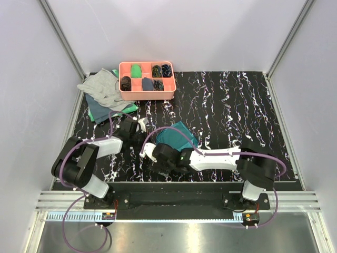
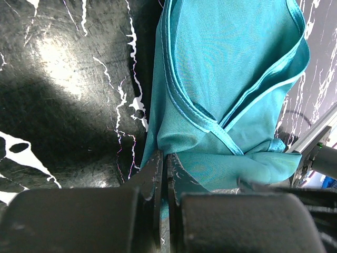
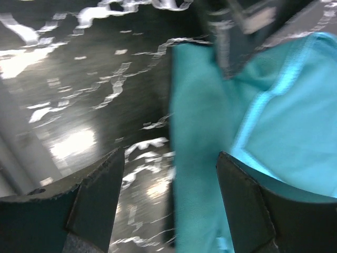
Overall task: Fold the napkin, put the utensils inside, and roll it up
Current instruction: Roll the napkin with the utensil
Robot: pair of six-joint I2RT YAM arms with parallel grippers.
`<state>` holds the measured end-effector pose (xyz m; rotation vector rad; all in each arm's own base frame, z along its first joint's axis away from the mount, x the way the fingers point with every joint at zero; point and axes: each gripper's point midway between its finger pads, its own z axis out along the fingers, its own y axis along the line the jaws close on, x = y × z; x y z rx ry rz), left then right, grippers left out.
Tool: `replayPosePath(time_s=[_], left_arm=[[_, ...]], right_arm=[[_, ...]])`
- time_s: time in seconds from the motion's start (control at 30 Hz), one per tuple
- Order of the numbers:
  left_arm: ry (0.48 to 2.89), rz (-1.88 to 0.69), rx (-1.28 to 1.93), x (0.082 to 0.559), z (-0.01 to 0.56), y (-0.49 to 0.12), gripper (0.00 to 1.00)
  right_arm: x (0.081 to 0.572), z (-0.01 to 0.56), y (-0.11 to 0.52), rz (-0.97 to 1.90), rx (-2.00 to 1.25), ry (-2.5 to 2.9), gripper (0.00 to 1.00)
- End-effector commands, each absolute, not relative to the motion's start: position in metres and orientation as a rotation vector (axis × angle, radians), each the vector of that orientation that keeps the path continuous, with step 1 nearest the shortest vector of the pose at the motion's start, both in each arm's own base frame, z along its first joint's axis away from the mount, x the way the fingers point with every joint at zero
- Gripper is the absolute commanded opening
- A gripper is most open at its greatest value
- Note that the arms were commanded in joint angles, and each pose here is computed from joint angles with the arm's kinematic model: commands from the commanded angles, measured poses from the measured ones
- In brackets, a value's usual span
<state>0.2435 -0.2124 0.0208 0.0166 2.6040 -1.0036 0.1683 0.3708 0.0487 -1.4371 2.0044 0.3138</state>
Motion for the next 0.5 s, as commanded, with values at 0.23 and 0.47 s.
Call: replayPosePath(time_s=[0.23, 0.47], left_arm=[[2.703, -0.954, 0.016, 0.232, 0.005, -0.204, 0.0], [2.686, -0.988, 0.059, 0.233, 0.011, -0.209, 0.0]], right_arm=[[0.202, 0.034, 0.364, 0.062, -1.441, 1.88, 0.71], [0.195, 0.008, 0.361, 0.14, -1.465, 1.986, 0.43]])
